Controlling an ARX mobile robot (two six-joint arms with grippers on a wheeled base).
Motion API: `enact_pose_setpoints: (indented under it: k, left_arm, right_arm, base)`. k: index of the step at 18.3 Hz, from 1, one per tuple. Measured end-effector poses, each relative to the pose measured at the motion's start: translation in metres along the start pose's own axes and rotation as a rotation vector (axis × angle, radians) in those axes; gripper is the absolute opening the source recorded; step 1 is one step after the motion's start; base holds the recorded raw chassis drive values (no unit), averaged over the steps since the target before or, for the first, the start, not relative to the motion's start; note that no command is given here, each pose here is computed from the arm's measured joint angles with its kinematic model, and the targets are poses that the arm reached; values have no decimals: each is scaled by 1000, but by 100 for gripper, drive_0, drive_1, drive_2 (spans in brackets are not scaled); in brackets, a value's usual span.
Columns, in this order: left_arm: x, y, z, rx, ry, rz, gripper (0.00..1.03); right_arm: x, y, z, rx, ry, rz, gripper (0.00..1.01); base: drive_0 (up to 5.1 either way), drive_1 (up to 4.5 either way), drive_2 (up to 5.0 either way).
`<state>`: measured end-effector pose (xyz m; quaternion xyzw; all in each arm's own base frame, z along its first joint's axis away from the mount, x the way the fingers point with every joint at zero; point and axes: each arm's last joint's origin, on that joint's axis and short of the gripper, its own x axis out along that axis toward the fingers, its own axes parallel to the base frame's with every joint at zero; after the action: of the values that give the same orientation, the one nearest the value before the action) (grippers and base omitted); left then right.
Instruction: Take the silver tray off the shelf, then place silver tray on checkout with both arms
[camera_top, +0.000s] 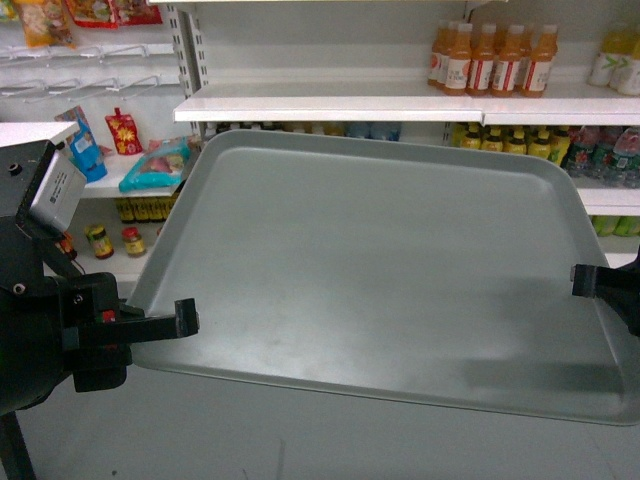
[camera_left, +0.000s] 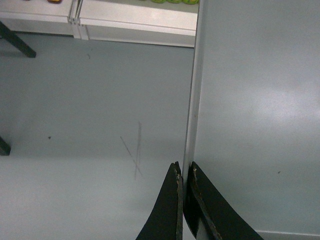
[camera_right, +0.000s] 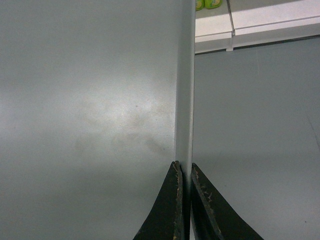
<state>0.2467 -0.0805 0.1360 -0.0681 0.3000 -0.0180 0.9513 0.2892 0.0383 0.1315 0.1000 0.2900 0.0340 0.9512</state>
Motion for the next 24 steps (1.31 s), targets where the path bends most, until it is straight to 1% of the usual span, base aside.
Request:
enact_pose_setpoints:
  k: [14,19,24]
  left_arm:
    - [0,1,0,-1,2,3,3]
    - [-1,1,-1,1,6,3,3]
    - [-1,0,0,0,-1,1,3]
  right_arm:
    - [0,0,0,0,-1,1,3]
    - [-1,0,-1,0,4,0,3]
    - [0,0,0,0,-4,2,3]
  base:
    - [3,-430,436]
    - [0,0,0]
    - [-497,248,248]
